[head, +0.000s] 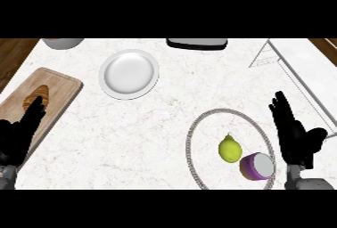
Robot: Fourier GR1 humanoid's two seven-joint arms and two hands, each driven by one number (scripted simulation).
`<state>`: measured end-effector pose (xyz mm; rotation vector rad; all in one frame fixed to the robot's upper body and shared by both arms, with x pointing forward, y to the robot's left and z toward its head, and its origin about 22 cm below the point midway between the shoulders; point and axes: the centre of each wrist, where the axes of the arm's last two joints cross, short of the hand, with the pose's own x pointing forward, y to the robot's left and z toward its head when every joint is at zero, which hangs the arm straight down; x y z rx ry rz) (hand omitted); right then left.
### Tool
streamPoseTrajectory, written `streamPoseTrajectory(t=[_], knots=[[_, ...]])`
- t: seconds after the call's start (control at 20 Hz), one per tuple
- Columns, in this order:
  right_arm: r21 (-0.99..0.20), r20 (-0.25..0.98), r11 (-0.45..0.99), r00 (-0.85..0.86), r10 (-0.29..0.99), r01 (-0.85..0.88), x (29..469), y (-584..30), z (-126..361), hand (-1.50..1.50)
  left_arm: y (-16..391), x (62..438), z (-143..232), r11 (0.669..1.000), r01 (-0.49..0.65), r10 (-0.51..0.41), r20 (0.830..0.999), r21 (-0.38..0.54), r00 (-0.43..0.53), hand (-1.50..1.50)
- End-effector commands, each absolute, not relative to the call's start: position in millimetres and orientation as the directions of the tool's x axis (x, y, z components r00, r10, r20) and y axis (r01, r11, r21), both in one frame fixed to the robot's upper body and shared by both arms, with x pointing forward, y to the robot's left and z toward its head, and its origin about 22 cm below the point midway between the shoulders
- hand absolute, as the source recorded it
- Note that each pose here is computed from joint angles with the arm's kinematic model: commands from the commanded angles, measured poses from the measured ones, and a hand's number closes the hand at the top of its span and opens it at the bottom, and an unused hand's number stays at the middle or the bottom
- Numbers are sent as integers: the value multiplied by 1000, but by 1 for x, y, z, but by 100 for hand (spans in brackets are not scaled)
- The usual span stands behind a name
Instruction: Pick the pear from the placemat and place it in the tiered shelf
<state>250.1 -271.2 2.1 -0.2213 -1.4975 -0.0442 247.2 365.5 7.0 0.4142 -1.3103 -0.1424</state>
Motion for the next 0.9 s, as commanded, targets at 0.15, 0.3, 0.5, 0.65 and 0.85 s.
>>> streamPoseTrajectory(t=[0.15, 0.3, 0.5, 0.65, 0.85], knots=[[-132, 955, 960, 290, 57, 249, 281, -308, 28, -150, 301, 264, 23, 954, -24, -297, 954, 298, 34, 0], [386, 852, 779, 132, -506, 494, 280, -275, 15, -150, 294, 266, 12, 967, -17, -253, 965, 254, 66, 0], [-627, 723, 684, 606, 331, 374, 231, -370, -25, 150, 261, 275, 23, 971, 58, -231, 972, 234, -43, 0], [-544, 817, 590, 537, 210, 596, 234, -326, -47, -150, 242, 270, 12, 970, 88, -224, 974, 225, -23, 0], [-409, 905, 567, 395, 155, 715, 227, -310, -37, -150, 234, 280, 10, 969, 67, -237, 971, 238, -28, 0]])
